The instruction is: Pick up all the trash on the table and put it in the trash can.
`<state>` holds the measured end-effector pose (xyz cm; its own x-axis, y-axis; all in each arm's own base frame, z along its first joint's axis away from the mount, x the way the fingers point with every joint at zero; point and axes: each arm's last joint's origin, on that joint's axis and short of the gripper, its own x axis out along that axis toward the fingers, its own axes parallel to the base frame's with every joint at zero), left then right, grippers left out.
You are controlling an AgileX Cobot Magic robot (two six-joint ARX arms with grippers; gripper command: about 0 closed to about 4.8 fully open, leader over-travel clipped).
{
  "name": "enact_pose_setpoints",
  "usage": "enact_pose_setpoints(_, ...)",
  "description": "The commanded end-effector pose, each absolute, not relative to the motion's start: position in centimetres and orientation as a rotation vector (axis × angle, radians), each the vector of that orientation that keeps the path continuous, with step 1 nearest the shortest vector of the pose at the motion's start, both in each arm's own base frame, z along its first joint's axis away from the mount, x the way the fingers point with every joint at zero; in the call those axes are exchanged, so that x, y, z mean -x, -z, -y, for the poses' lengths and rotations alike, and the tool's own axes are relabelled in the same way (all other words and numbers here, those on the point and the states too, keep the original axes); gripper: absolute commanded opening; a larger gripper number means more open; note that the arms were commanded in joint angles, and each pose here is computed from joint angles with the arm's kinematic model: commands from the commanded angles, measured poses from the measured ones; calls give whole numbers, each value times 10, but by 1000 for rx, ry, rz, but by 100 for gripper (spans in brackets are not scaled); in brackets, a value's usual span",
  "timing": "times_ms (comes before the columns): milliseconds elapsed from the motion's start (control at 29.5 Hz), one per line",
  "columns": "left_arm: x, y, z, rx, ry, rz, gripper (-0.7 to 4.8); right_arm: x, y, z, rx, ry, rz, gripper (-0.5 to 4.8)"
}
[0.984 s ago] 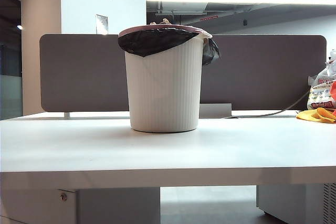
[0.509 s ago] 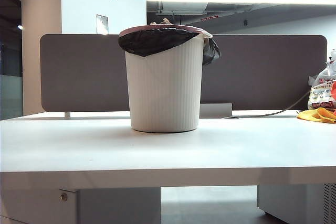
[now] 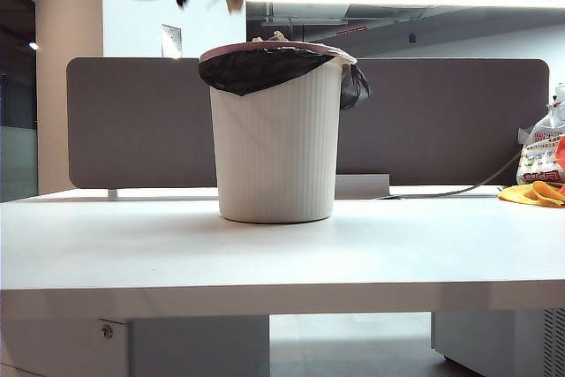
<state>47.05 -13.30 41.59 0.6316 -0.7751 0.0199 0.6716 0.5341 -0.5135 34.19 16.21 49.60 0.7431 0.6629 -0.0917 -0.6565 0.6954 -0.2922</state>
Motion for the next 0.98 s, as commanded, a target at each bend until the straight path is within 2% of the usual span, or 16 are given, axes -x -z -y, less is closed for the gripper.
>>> enact_pose_setpoints(34, -478, -402, 146, 482, 894, -216, 104, -326, -513, -156, 258, -736, 57, 418)
enact_pose_setpoints(102, -481, -396, 155, 474, 878, -206, 304, -318, -520, -153, 242, -742, 75, 418)
enact_pose_setpoints(136, -482, -394, 157, 462, 858, -186, 463, -314, -523, -151, 238, -744, 83, 418)
enact_pose_setpoints(170, -484, -394, 158, 452, 838, -169, 479, -310, -526, -149, 230, -743, 91, 418)
enact_pose_setpoints(305, -483, -395, 164, 416, 741, -112, 479, -301, -533, -145, 226, -750, 113, 418)
enact_pose_setpoints(543, -480, -401, 163, 269, 751, -75, 479, -299, -533, -144, 228, -751, 92, 417)
enact_pose_setpoints(747, -468, -427, 162, 46, 737, -21, 479, -300, -531, -144, 229, -748, 78, 418)
enact_pose_setpoints(848, -460, -447, 160, 28, 711, 24, 479, -299, -532, -143, 229, -746, 78, 417)
enact_pose_setpoints(882, -456, -455, 158, 35, 714, 33, 479, -298, -532, -142, 228, -737, 72, 391)
enact_pose_setpoints(916, -451, -462, 157, 45, 717, 36, 479, -296, -532, -141, 230, -725, 60, 339)
enact_pose_setpoints(950, -446, -469, 155, 63, 720, 31, 479, -294, -532, -140, 231, -713, 46, 265)
enact_pose_setpoints(984, -439, -478, 153, 82, 720, 20, 479, -291, -532, -138, 234, -697, 23, 170)
